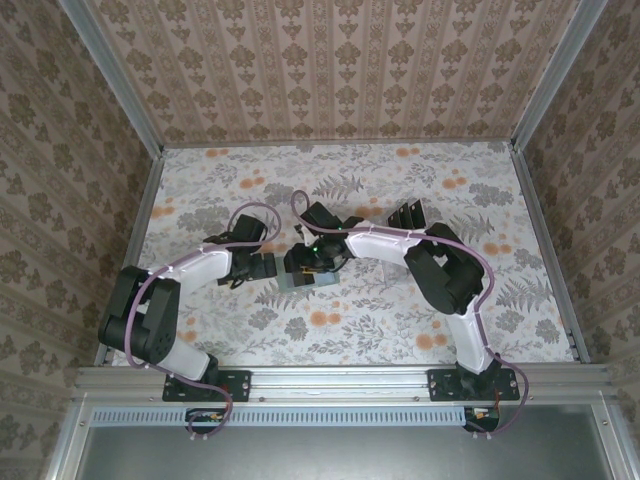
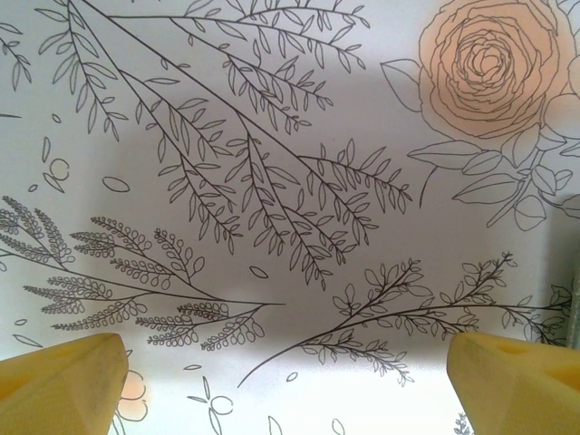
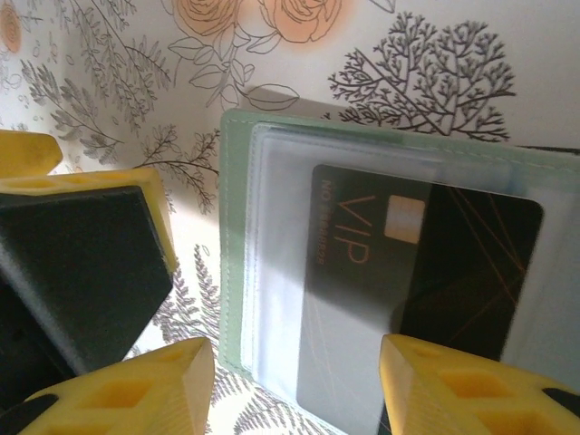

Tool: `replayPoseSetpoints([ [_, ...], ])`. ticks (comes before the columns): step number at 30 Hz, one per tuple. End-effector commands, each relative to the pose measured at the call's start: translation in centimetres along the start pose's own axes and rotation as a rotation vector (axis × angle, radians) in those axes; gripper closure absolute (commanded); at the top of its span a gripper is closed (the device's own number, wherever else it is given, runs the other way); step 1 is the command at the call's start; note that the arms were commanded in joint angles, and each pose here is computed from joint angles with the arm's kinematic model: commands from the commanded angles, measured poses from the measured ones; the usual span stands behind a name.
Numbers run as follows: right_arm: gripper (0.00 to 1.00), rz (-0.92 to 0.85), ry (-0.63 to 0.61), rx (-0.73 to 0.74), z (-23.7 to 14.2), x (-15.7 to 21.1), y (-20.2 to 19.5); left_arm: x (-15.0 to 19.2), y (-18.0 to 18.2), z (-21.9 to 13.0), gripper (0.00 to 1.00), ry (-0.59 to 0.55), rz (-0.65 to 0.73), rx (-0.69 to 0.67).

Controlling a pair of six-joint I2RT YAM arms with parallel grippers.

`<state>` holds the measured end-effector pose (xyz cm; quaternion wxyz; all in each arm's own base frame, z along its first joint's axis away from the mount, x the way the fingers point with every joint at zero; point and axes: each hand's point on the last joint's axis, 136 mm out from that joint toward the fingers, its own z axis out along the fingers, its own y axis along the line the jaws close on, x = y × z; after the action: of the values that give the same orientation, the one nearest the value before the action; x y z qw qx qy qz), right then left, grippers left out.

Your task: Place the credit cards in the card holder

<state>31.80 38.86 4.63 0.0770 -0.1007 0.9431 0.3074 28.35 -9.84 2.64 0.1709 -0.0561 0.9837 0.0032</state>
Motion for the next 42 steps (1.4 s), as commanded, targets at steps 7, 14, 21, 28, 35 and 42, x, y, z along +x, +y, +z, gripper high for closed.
replayPoseSetpoints([
  [7, 0.76, -0.029, -0.05, 0.167, -3.8, -1.2, -3.1, 0.7, -0.6, 0.7, 0.0, 0.023, 0.002, -0.002],
  [14, 0.92, -0.026, -0.023, 0.207, -2.9, -1.0, -4.5, 0.8, -1.4, 0.9, 0.0, 0.025, 0.02, 0.003],
  [21, 0.93, -0.019, -0.006, 0.211, -1.9, -0.8, -5.0, 0.8, -1.8, 1.0, 0.0, 0.029, 0.033, 0.005],
  [28, 0.94, -0.01, 0.009, 0.192, -0.9, -0.9, -4.8, 1.0, -1.9, 1.3, 0.0, 0.032, 0.034, 0.006],
  [35, 0.94, -0.013, 0.039, 0.179, 0.5, -0.5, -4.2, 1.2, -1.9, 1.6, 0.0, 0.038, 0.034, 0.008],
  [42, 0.95, -0.012, 0.047, 0.148, 1.3, -0.3, -3.0, 1.4, -2.0, 1.8, 0.0, 0.042, 0.035, 0.012],
])
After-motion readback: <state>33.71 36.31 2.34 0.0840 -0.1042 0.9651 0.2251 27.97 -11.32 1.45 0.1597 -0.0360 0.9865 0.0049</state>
